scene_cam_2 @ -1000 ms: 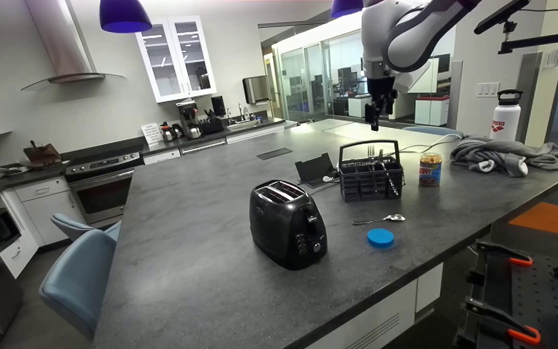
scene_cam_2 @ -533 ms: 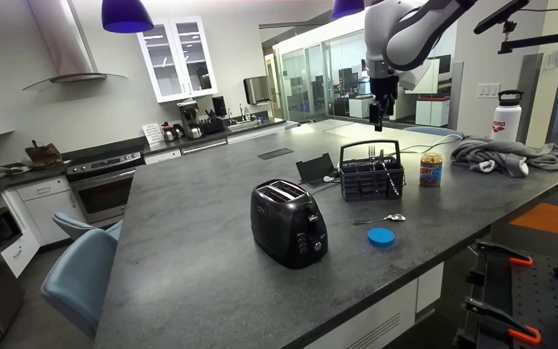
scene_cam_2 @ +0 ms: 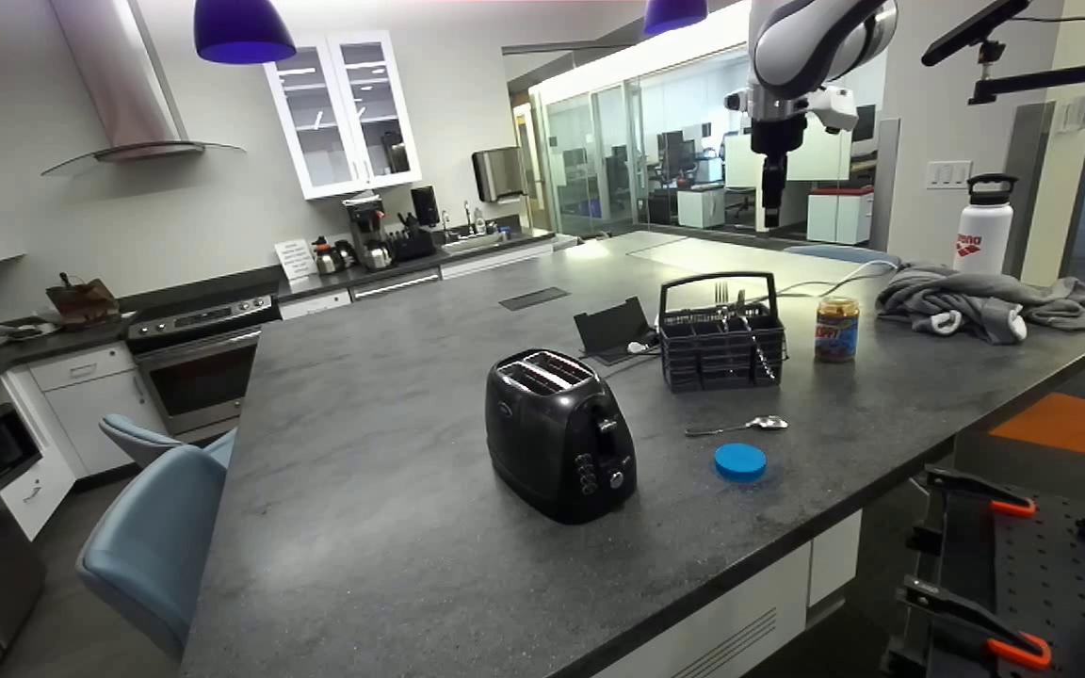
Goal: Take the fork from the counter and put it in the cutlery holder, take the spoon from the cutlery holder and put it on the counter, then move the cutlery holder to the right
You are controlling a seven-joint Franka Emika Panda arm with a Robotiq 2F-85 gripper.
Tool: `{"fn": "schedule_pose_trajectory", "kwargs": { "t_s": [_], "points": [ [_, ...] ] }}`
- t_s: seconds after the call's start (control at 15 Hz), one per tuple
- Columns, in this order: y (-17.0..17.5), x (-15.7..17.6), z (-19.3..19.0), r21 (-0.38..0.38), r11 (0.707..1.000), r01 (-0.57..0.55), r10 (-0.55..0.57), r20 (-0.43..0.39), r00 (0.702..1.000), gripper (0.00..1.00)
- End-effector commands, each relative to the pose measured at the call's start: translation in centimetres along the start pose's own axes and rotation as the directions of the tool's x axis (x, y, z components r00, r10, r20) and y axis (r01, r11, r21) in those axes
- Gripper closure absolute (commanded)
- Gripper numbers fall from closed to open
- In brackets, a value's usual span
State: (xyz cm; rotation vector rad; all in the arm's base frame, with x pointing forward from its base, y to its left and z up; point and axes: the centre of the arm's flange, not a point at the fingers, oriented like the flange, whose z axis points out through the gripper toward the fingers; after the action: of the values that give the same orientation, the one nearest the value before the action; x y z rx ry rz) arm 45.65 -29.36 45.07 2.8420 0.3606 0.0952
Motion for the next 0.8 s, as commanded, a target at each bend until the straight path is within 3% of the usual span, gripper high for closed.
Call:
{"fn": "schedule_pose_trajectory", "kwargs": {
  "t_s": [0.0, 0.47, 0.73],
  "points": [
    [4.0, 2.0, 1.8, 0.031, 0.985, 0.169, -0.170, 0.025, 0.985, 0.00],
    [7.2, 5.1, 7.7, 0.129, 0.949, 0.289, -0.286, -0.041, 0.957, 0.00],
    [5.3, 4.0, 8.6, 0.117, 0.955, 0.272, -0.271, -0.026, 0.962, 0.00]
  ]
}}
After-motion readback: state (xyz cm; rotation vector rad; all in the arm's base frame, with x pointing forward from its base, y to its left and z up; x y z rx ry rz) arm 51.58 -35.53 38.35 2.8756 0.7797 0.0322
